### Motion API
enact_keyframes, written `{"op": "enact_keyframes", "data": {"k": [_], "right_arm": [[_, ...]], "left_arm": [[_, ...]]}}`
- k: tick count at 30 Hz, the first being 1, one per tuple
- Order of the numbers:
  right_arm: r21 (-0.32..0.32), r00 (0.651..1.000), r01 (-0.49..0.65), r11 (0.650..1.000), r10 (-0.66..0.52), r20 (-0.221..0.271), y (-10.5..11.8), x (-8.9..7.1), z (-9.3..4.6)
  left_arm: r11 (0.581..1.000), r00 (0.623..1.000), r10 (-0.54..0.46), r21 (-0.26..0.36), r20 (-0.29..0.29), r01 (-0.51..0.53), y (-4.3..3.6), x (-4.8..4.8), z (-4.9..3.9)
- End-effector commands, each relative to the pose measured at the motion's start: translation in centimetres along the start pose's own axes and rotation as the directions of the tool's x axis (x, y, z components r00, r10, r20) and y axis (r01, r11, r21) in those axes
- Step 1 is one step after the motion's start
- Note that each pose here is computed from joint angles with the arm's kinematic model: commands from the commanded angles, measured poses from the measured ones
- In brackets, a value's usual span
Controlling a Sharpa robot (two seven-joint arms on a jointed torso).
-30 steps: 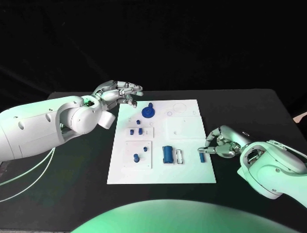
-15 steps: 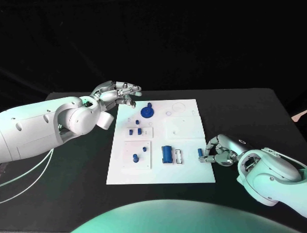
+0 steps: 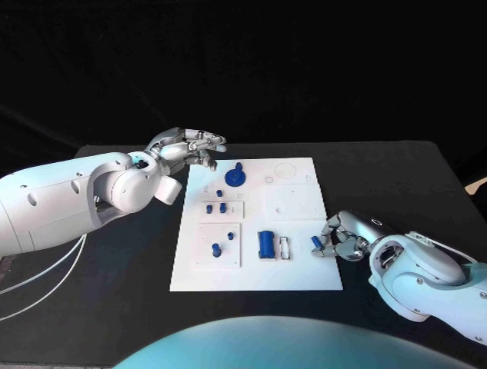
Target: Assemble the parts on the task board
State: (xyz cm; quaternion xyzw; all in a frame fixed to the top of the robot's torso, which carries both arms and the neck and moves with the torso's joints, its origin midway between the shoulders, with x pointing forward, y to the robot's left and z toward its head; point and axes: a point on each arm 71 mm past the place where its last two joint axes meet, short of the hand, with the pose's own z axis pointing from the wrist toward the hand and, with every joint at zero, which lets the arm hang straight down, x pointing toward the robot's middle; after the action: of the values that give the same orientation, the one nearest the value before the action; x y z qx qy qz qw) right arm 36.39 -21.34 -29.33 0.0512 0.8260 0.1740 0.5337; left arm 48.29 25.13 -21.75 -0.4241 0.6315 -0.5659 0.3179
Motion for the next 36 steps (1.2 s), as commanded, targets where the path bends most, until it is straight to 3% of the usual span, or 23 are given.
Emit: {"op": "enact_keyframes", "data": {"k": [1,12,25,36], "right_arm": [[0.022,0.997,0.048,0.999,-0.047,-0.061,-0.4,1.1,0.0],[0.024,0.996,0.052,0.998,-0.051,-0.071,-0.2,1.4,0.1],[0.040,0.993,-0.060,0.997,0.064,-0.103,0.7,1.1,-0.7],[0.022,0.987,-0.125,0.992,0.127,-0.100,2.1,0.4,-0.6]], "left_arm": [[1.000,1.000,-0.006,0.012,-0.018,0.006,-0.14,0.23,0.02],[1.000,1.000,-0.005,0.009,-0.019,0.005,-0.13,0.23,-0.01],[1.000,1.000,-0.003,0.006,-0.017,0.003,-0.11,0.19,-0.02],[1.000,1.000,-0.001,0.006,-0.015,0.002,-0.11,0.14,-0.04]]}}
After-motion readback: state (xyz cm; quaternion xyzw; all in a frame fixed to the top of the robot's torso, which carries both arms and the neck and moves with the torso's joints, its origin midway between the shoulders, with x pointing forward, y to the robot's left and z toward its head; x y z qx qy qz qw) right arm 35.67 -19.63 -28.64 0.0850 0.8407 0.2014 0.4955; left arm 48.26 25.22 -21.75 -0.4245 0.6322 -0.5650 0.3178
